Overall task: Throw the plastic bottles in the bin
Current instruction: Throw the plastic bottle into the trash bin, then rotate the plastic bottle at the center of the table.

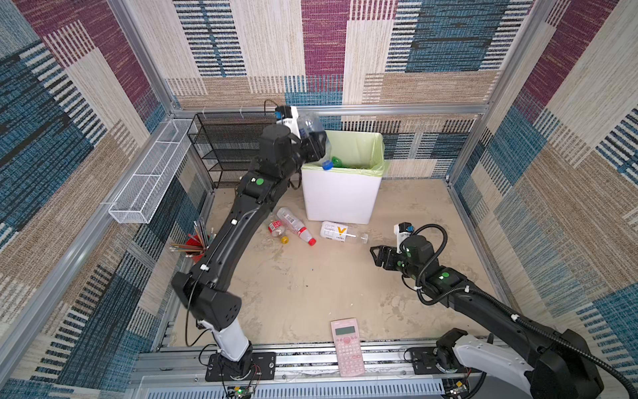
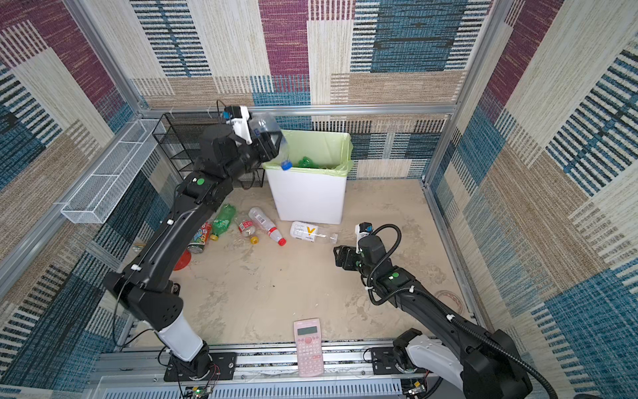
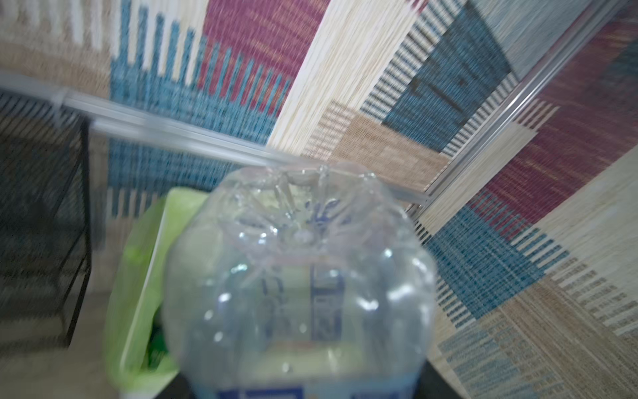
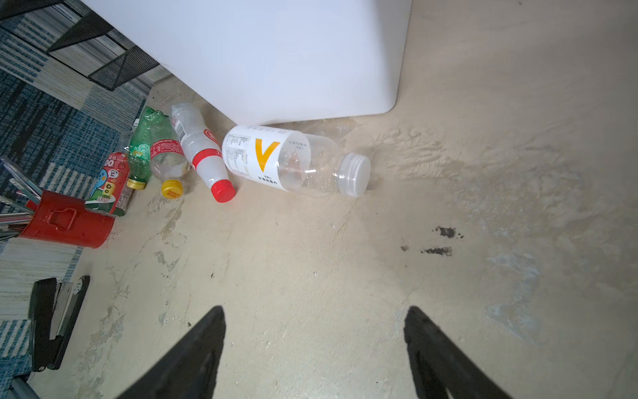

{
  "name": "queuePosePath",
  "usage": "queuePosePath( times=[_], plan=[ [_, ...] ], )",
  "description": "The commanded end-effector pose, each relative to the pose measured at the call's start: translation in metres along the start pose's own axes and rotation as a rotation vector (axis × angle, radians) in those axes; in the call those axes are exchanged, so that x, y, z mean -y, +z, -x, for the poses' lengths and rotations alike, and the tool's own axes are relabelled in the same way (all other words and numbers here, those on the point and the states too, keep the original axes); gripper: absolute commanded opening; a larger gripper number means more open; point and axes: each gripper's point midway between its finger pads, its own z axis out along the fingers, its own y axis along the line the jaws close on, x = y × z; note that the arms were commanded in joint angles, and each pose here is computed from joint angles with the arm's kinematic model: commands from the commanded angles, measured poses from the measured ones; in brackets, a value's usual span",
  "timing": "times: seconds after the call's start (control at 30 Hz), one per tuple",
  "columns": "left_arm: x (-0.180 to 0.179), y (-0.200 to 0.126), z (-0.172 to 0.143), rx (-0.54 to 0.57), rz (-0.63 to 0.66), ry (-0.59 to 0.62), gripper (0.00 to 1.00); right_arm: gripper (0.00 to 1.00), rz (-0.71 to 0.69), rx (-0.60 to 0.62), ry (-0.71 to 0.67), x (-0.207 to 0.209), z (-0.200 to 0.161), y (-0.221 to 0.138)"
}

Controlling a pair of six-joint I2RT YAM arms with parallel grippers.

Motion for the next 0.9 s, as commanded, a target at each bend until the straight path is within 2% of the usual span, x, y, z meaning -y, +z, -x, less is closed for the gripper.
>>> queuePosePath(
  times=[0.0, 0.1, 0.23, 0.33, 0.4, 0.47, 0.53, 0.7, 0.8, 0.87],
  plan=[
    [0.044, 0.011, 0.067, 0.235, -0.162, 0.116, 0.82, 0.82, -0.006, 0.038, -0.004, -0.001, 0.009, -0.007],
    [0.063, 0.002, 0.098, 0.345, -0.212, 0.125, 0.88, 0.83, -0.017, 0.049, 0.003, 0.004, 0.008, -0.015],
    [0.071, -0.022, 0.118, 0.412, -0.213, 0.152, 0.89, 0.82, -0.027, 0.047, 0.028, 0.01, 0.0, -0.018],
    [0.067, -0.044, 0.118, 0.415, -0.178, 0.176, 0.89, 0.82, -0.026, 0.036, 0.037, 0.011, -0.004, -0.016],
    [0.054, -0.057, 0.105, 0.366, -0.126, 0.169, 0.87, 0.82, -0.022, 0.03, 0.031, 0.01, -0.005, -0.014],
    [0.035, -0.066, 0.076, 0.285, -0.078, 0.141, 0.85, 0.81, -0.019, 0.012, 0.016, 0.009, -0.007, -0.009],
    [0.004, -0.076, 0.031, 0.169, -0.001, 0.07, 0.82, 0.81, -0.01, -0.011, -0.004, 0.006, -0.009, -0.003],
    [-0.08, -0.127, -0.117, -0.172, 0.232, -0.179, 0.72, 0.81, 0.019, -0.036, -0.084, -0.008, 0.002, 0.015],
    [-0.116, -0.169, -0.201, -0.351, 0.368, -0.34, 0.67, 0.8, 0.036, -0.052, -0.163, -0.02, 0.014, 0.03],
    [-0.131, -0.193, -0.242, -0.435, 0.435, -0.438, 0.64, 0.8, 0.043, -0.065, -0.219, -0.028, 0.022, 0.041]
  ],
)
